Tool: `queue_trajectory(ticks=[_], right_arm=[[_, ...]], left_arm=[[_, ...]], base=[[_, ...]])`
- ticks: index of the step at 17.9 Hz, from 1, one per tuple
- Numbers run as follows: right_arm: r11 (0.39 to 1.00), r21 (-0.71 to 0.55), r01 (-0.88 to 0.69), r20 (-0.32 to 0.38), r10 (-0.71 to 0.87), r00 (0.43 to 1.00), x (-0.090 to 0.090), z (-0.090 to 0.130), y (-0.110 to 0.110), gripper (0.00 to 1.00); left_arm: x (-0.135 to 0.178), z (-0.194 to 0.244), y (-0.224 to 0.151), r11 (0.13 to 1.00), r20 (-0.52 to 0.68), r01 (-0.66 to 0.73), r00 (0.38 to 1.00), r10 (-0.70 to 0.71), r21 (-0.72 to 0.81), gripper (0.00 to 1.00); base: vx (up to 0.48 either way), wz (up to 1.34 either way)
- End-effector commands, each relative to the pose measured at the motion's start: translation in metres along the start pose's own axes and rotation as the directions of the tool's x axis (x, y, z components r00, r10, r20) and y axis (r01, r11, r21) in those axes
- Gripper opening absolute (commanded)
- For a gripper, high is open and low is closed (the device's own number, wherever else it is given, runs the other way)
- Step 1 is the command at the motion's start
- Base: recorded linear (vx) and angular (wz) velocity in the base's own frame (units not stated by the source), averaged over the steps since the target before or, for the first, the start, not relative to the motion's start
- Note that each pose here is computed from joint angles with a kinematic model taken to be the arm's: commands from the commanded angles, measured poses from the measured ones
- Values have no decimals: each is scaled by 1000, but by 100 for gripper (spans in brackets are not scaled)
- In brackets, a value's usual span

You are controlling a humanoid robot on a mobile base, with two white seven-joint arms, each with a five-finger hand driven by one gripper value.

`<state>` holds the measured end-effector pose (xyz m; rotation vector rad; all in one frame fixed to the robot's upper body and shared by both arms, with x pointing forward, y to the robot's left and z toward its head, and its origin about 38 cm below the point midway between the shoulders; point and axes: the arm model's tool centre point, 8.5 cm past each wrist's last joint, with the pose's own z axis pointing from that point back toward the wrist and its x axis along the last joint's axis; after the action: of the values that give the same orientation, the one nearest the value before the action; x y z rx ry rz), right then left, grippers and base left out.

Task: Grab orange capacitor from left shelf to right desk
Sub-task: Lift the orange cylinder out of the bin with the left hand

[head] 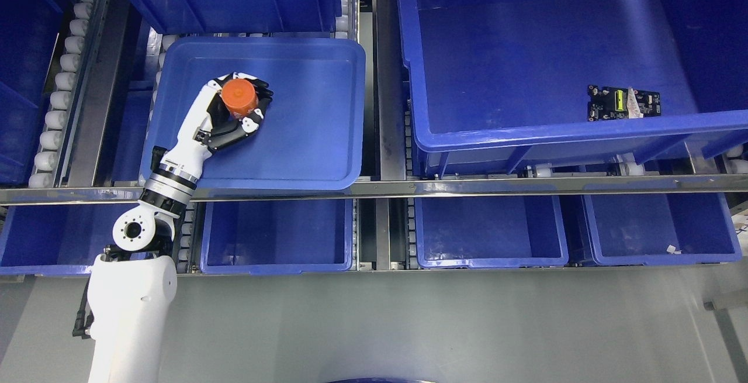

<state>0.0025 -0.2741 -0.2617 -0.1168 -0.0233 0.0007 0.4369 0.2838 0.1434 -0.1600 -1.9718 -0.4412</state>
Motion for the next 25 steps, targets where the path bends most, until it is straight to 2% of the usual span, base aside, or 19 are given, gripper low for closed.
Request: queue_trajectory(ticks=[1, 4, 8, 12, 25], right_arm=[[1000, -18, 8, -1, -8, 1000, -7, 0, -11, 100], [1000, -18, 8, -3, -8, 1000, -7, 0, -11, 100], [1000, -18, 8, -3, -8, 1000, -7, 0, -11, 100], [1000, -18, 8, -3, -8, 1000, -7, 0, -11, 100], [1000, -18, 8, -3, -8, 1000, -7, 0, -11, 100]], left_arm=[[26, 9, 14, 994, 188, 53, 980, -70, 94, 0], [37, 22, 20, 982, 272, 101, 952, -142, 161, 0], [59, 33, 14, 939, 374, 27, 913, -162, 342, 1], [66, 49, 15, 910, 379, 3, 909, -175, 414, 1], [94, 54, 18, 893, 454, 2, 861, -230, 449, 1]], base=[[2, -20], [0, 0], [0, 0], [0, 0], [0, 0]])
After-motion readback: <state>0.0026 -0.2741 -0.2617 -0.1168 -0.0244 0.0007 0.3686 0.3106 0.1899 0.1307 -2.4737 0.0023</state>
